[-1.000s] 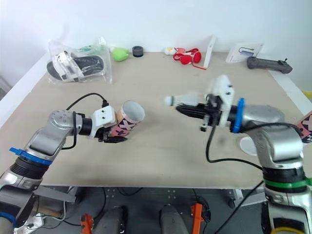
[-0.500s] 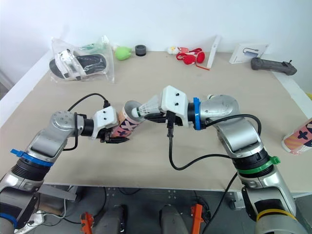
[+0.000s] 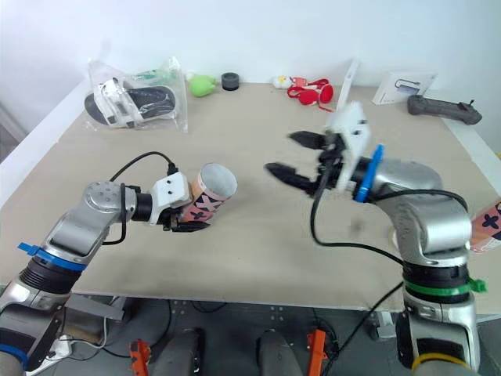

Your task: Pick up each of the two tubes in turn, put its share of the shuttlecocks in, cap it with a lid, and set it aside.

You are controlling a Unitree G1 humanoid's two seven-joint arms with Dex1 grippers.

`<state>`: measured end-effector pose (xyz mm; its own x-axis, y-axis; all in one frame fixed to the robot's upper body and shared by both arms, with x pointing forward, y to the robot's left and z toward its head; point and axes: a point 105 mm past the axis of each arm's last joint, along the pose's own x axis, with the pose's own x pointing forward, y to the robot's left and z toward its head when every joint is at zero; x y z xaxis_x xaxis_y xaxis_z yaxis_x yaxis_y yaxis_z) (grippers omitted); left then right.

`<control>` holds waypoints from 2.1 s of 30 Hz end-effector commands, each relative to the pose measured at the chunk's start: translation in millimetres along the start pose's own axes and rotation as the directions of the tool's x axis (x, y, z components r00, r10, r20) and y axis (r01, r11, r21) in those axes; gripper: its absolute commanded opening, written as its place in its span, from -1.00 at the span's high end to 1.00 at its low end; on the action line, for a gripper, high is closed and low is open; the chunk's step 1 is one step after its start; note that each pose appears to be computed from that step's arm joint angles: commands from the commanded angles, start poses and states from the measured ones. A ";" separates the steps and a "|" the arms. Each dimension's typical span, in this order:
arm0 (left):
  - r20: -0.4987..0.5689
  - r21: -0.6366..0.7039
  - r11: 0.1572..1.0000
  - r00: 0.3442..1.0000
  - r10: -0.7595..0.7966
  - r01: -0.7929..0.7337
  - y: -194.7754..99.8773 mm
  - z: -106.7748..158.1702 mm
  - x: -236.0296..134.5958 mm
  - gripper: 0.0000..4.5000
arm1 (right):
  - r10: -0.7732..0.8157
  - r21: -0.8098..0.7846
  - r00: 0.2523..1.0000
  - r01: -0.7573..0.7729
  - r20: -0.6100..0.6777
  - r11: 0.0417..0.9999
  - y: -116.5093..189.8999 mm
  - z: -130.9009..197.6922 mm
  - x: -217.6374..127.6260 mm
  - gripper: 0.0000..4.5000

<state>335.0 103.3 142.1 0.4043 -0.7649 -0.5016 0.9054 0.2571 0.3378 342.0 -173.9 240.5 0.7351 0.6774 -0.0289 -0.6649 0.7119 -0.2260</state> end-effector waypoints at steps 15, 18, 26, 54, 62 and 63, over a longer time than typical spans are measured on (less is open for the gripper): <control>0.002 0.017 1.000 1.000 -0.006 0.006 -1.6 2.5 0.8 -0.30 | -0.593 0.083 0.775 0.621 -0.219 0.780 -106.7 -88.9 4.3 -0.99; -0.001 0.011 1.000 1.000 0.005 -0.005 -1.4 1.8 -1.9 -0.30 | -0.599 0.090 0.762 0.633 -0.247 0.769 -110.3 -98.3 15.0 -0.99; -0.005 0.000 1.000 1.000 0.025 -0.025 -1.8 0.7 -4.8 -0.30 | -0.597 0.117 0.760 0.637 -0.258 0.762 -109.9 -111.3 36.7 -0.59; -0.003 -0.001 1.000 1.000 0.015 -0.015 0.3 1.7 0.3 -0.30 | 0.500 -0.516 0.840 -0.530 -0.211 0.673 83.4 41.9 39.2 0.98; 0.005 -0.006 1.000 1.000 0.025 -0.025 0.4 1.7 1.4 -0.30 | 0.526 -0.553 0.814 -0.563 -0.245 0.614 103.9 36.2 47.7 0.85; 0.005 -0.007 1.000 1.000 0.026 -0.026 0.2 1.3 1.4 -0.30 | 0.543 -0.546 0.809 -0.567 -0.227 0.616 107.4 40.6 46.2 0.70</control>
<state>335.3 104.1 142.6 0.4259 -0.7595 -0.4917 0.8970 0.2835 0.3391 310.3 -67.4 237.0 0.2880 0.8678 -0.4048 -0.7903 -0.0234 -0.6123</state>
